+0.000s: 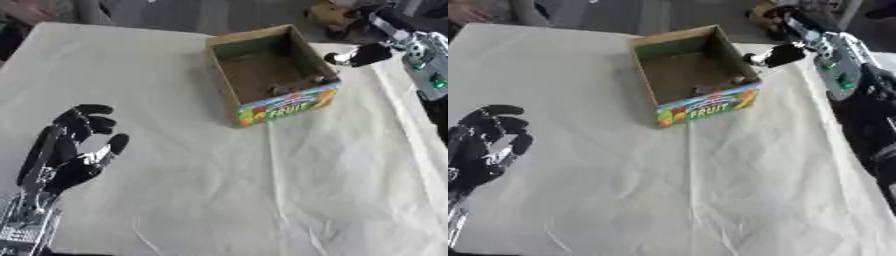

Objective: Pick up objects on the table and place them in the box.

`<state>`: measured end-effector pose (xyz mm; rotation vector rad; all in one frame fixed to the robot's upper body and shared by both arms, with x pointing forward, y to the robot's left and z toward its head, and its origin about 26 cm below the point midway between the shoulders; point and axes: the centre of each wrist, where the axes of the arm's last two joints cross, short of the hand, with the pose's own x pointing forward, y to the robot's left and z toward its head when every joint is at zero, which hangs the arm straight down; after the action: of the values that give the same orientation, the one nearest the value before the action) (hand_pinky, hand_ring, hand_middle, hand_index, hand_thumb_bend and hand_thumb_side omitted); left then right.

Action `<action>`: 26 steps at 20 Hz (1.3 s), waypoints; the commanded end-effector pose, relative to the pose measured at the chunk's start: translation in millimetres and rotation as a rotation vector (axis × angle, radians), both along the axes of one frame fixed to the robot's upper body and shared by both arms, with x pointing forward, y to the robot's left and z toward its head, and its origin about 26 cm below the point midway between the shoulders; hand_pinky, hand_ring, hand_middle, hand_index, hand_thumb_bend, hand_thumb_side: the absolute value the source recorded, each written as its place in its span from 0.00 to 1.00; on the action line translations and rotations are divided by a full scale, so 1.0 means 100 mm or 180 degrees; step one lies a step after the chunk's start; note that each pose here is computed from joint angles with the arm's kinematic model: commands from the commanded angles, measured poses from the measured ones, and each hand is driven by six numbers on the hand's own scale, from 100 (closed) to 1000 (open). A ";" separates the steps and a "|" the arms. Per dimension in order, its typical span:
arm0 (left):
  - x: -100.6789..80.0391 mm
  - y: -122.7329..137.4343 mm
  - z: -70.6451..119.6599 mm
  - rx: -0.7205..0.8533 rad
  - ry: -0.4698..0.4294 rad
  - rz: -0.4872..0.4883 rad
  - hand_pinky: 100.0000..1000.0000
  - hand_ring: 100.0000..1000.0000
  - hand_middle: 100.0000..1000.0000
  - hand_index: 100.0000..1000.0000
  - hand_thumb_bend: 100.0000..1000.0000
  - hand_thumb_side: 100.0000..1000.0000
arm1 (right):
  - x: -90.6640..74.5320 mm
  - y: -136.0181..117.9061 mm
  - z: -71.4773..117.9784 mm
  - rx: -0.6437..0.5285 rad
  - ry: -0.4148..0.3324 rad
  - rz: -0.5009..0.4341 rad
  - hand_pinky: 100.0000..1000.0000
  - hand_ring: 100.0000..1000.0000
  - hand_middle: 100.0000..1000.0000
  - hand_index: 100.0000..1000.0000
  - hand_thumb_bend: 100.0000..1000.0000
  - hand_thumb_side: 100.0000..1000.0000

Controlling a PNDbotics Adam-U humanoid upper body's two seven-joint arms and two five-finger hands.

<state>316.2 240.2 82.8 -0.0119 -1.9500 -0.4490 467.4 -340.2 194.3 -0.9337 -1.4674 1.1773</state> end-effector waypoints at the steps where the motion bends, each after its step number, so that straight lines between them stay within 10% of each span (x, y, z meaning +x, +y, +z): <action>1: 0.00 0.05 0.07 0.0034 -0.0072 0.0030 0.64 0.63 0.65 0.70 0.57 0.28 | -0.03 -0.09 0.20 -0.0045 -0.0149 -0.0037 0.75 0.78 0.87 0.93 0.51 0.39; 14: -0.01 0.11 0.06 0.0037 -0.0074 0.0129 0.64 0.63 0.65 0.70 0.58 0.28 | -0.44 -0.25 0.25 0.0445 -0.0907 0.0059 0.67 0.69 0.75 0.88 0.23 0.22; 26: 0.00 0.15 0.07 0.0027 -0.0097 0.0244 0.63 0.64 0.66 0.70 0.59 0.28 | -1.03 -0.07 -0.19 0.1536 -0.1408 -0.0018 0.59 0.59 0.65 0.83 0.00 0.19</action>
<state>315.6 249.8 82.6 0.0478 -1.9511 -0.3994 367.7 -349.4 155.9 -0.8702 -1.9101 0.6254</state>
